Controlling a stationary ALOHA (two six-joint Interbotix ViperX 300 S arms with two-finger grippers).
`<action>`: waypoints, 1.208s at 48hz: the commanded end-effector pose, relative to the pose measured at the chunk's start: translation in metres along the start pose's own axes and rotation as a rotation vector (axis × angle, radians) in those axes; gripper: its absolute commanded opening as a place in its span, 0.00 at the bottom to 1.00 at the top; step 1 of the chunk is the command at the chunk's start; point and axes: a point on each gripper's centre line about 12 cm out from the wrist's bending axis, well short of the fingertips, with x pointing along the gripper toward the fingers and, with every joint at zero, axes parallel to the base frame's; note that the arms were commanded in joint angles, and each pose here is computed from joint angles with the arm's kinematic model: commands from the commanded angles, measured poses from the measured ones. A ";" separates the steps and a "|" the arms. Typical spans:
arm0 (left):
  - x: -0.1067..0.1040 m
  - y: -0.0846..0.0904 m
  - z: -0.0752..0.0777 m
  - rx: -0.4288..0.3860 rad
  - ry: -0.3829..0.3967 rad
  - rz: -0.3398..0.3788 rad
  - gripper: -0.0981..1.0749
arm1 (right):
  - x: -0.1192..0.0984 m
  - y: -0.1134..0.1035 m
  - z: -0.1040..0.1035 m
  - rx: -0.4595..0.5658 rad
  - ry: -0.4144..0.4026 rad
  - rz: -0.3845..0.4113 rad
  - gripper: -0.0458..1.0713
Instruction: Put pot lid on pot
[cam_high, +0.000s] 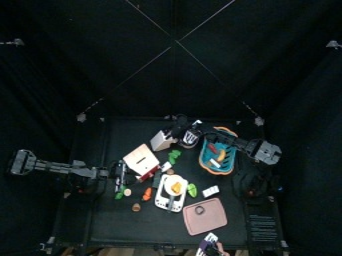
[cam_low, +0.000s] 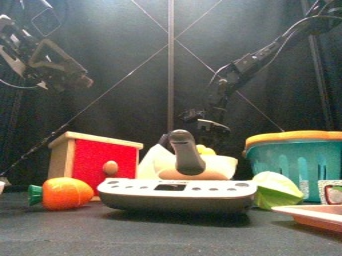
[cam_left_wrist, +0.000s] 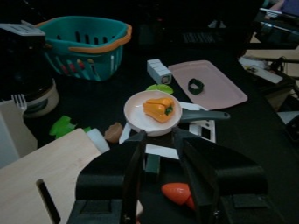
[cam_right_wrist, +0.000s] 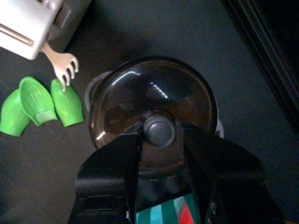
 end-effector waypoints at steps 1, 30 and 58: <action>0.001 0.000 0.004 0.000 -0.012 0.002 0.71 | -0.024 -0.002 0.013 0.000 -0.069 -0.005 0.61; 0.001 0.000 0.004 0.000 -0.011 0.002 0.71 | -0.014 -0.003 0.007 -0.015 -0.037 -0.020 0.61; 0.001 0.000 0.004 -0.002 -0.006 0.002 0.71 | -0.007 -0.003 0.000 -0.016 -0.025 -0.019 0.61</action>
